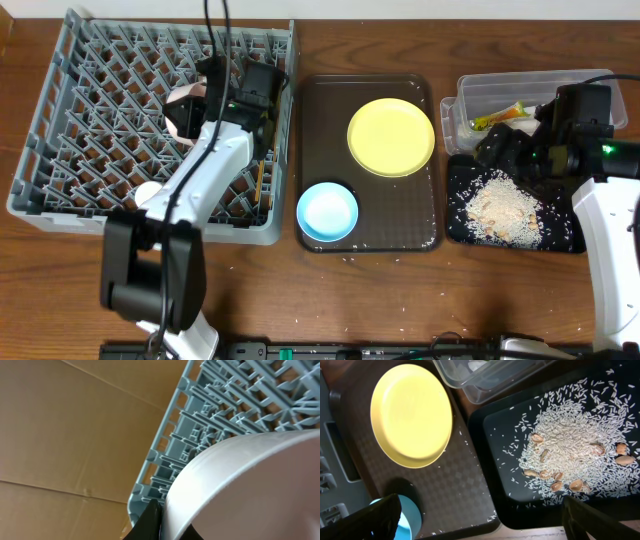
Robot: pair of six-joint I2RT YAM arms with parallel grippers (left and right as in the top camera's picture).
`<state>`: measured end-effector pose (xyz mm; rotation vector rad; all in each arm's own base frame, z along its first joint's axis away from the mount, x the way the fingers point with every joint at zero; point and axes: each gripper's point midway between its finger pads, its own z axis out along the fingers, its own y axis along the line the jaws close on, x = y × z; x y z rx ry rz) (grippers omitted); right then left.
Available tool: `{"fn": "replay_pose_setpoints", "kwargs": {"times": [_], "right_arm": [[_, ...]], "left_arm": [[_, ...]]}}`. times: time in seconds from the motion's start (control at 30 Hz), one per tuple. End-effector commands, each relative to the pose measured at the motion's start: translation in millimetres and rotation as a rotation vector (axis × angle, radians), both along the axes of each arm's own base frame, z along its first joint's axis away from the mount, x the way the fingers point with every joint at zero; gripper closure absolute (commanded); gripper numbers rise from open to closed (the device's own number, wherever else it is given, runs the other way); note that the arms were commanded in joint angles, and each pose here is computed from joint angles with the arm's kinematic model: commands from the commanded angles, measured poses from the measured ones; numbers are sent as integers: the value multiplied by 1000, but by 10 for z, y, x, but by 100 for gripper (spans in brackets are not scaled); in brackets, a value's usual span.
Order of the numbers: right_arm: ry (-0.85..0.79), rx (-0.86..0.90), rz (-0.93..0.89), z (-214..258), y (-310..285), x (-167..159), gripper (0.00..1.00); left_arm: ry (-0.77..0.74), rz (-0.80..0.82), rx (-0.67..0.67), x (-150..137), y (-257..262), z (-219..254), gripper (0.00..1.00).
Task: Sort waste into correct bins and load items into the dishwasher
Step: 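Carry the white bowl left and set it upside down in the rack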
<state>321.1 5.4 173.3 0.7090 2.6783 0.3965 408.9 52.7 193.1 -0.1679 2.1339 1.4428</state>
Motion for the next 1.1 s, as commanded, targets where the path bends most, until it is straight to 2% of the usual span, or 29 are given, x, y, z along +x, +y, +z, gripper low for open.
{"fn": "replay_pose_setpoints", "kwargs": {"times": [0.0, 0.47, 0.53, 0.6, 0.63, 0.67, 0.7, 0.87, 1.07], "right_arm": [[3, 2, 11, -11, -3, 9, 1], [3, 2, 11, -11, -3, 9, 1], [3, 2, 11, -11, -3, 9, 1], [3, 2, 11, -11, -3, 9, 1], [3, 2, 11, -11, -3, 9, 1], [3, 2, 11, -11, -3, 9, 1], [3, 2, 11, -11, -3, 9, 1], [3, 2, 11, -11, -3, 9, 1], [3, 2, 11, -11, -3, 9, 1]], "left_arm": [[13, 44, 117, 1, 56, -36, 92], [70, -85, 110, 83, -448, -286, 91], [76, -100, 95, 88, -497, -316, 85], [89, -115, 75, 89, -536, -357, 70], [104, -130, 55, 84, -577, -397, 53], [118, -143, 36, 80, -609, -434, 45], [136, -161, 7, 72, -655, -479, 41], [198, -258, -159, 22, -952, -661, 38], [168, -384, -417, -38, -1354, -548, 38]]}}
